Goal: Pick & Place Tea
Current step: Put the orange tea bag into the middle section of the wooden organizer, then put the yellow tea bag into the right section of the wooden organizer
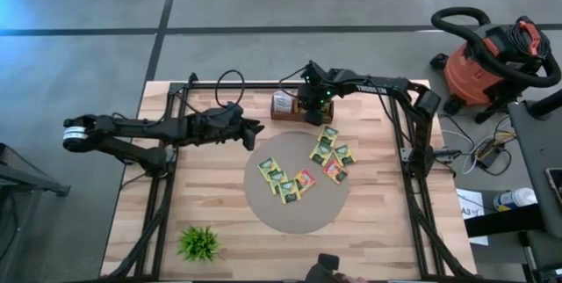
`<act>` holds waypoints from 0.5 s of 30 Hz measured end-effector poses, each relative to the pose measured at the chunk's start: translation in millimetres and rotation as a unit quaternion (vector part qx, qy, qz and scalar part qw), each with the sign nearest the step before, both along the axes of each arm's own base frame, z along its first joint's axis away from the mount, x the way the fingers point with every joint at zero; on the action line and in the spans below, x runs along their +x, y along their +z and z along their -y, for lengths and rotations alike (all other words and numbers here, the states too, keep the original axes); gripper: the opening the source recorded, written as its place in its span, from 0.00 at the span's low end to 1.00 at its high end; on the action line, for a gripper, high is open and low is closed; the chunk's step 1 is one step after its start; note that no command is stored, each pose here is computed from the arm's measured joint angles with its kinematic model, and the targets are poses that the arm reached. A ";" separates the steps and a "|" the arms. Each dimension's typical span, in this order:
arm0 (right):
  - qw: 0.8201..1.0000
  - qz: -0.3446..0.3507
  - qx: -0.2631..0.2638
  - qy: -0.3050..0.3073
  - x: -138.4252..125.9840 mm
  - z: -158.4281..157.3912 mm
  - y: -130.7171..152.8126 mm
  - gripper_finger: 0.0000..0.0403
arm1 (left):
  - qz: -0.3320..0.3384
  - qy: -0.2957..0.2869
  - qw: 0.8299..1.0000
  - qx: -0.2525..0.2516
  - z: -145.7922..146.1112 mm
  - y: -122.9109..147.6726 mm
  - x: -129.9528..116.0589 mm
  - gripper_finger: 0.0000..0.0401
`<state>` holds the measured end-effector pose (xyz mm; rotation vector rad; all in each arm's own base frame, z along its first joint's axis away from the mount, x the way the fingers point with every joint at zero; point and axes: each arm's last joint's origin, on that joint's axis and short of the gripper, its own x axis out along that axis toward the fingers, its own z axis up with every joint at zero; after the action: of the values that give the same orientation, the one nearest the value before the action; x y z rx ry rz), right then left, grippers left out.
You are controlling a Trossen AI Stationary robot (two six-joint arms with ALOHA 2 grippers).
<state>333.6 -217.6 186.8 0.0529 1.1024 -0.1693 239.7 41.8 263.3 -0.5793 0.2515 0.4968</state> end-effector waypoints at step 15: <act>0.998 0.021 -0.052 -0.014 1.3 0.8 38.7 0.41 | -0.062 0.015 0.997 -0.037 3.1 -20.0 -7.4 0.35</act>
<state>334.9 -218.5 225.5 -0.0202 1.0488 -0.2494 232.4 38.8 243.4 -0.6260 0.3816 0.5546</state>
